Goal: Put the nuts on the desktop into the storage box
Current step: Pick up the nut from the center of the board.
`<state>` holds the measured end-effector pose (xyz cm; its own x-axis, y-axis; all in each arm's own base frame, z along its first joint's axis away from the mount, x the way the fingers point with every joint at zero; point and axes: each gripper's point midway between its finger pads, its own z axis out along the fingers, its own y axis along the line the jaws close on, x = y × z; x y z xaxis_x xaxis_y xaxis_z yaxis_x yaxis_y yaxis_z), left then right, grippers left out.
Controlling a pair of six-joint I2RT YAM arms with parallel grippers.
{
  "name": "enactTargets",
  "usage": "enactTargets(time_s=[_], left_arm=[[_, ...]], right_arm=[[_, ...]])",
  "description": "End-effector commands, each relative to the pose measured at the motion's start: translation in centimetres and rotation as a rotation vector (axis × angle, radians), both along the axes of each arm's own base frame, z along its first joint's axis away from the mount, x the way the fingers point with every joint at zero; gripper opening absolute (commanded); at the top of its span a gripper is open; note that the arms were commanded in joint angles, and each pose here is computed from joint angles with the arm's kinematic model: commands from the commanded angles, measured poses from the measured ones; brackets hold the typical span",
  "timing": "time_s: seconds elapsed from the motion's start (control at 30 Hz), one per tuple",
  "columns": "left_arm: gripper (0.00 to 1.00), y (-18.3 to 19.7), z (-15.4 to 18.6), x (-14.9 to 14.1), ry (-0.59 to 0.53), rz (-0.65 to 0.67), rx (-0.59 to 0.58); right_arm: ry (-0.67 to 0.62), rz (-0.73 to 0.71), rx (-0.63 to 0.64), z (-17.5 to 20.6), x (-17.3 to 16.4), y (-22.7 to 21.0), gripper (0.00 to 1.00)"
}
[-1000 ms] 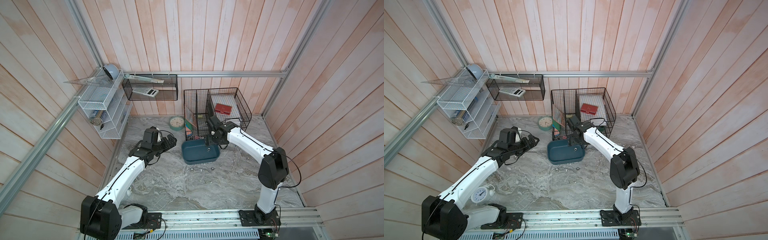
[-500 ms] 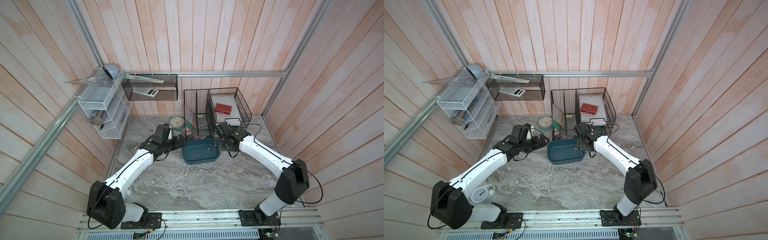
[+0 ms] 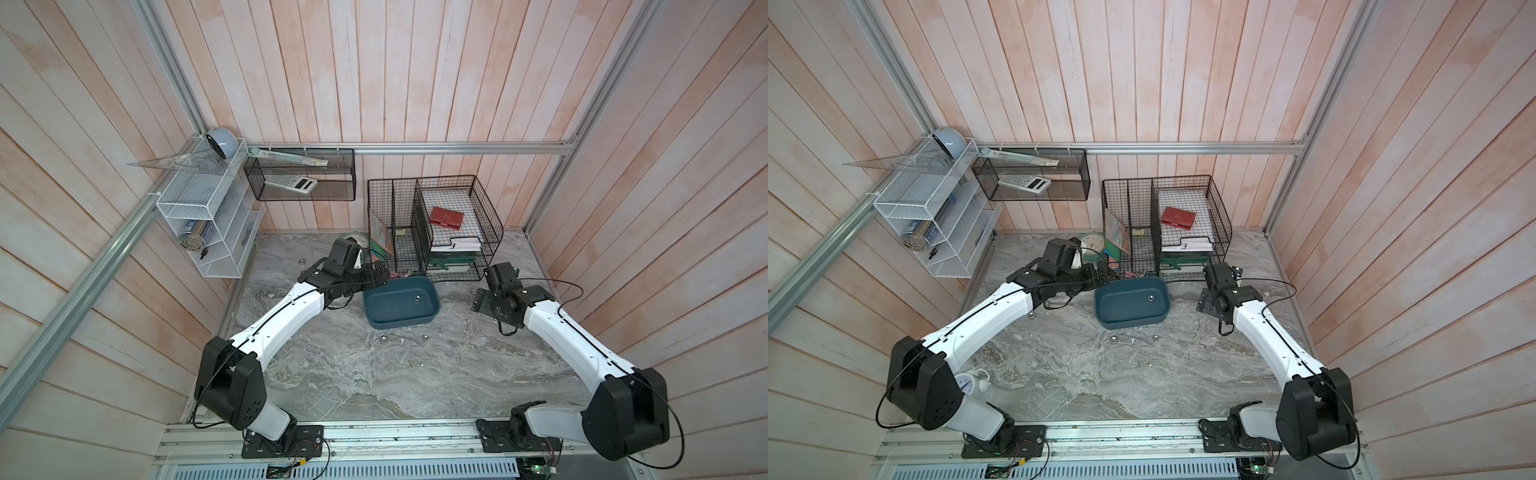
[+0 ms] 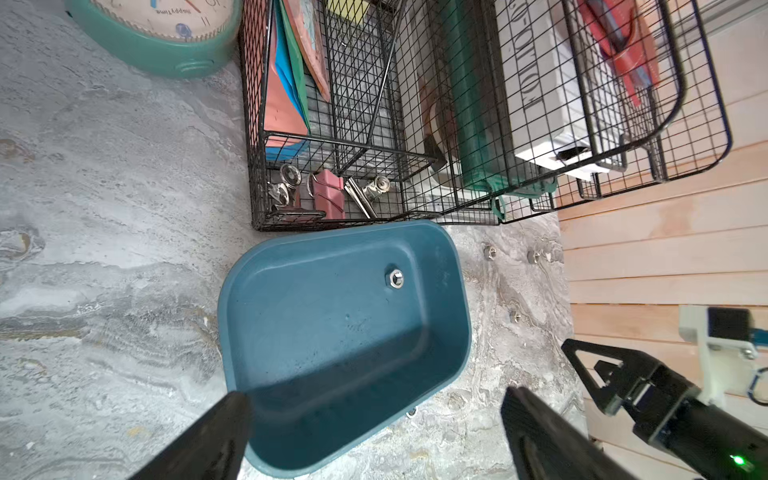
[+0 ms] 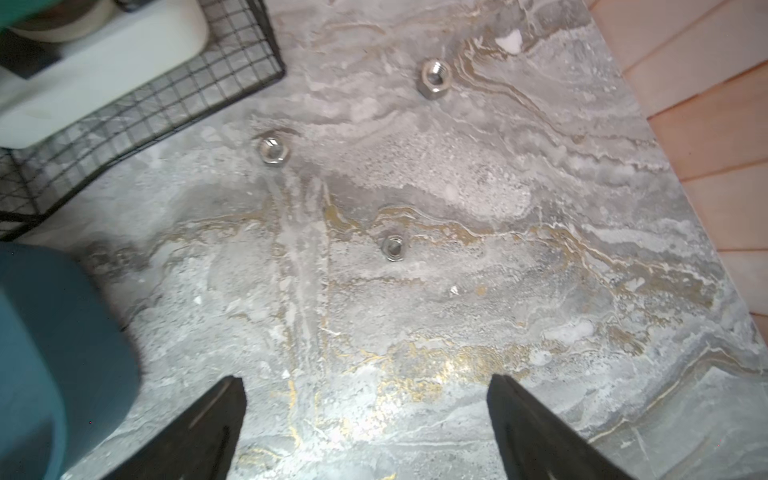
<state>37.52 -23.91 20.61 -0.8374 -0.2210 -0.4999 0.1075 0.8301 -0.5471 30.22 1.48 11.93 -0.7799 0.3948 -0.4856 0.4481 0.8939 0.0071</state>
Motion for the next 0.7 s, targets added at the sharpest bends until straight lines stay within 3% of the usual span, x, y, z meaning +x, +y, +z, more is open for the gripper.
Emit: enactTargets(time_s=[0.0,0.2,0.37,0.67], left_arm=[[1.0,-0.2,0.3,0.4,-0.016,-0.013,0.021],[1.0,-0.2,0.2,0.5,-0.016,-0.014,0.029],[1.0,-0.1,0.0,0.4,-0.008,-0.012,0.038],[1.0,-0.2,-0.1,0.4,-0.002,-0.008,0.049]], right_arm=[[0.029,-0.001,0.015,-1.4,0.1,-0.4,0.97],[0.115,-0.001,0.022,-4.1,0.4,-0.8,0.83],[0.157,-0.029,0.051,-5.7,1.3,-1.5,0.63],[0.274,-0.022,0.17,-8.7,3.4,-1.7,0.48]])
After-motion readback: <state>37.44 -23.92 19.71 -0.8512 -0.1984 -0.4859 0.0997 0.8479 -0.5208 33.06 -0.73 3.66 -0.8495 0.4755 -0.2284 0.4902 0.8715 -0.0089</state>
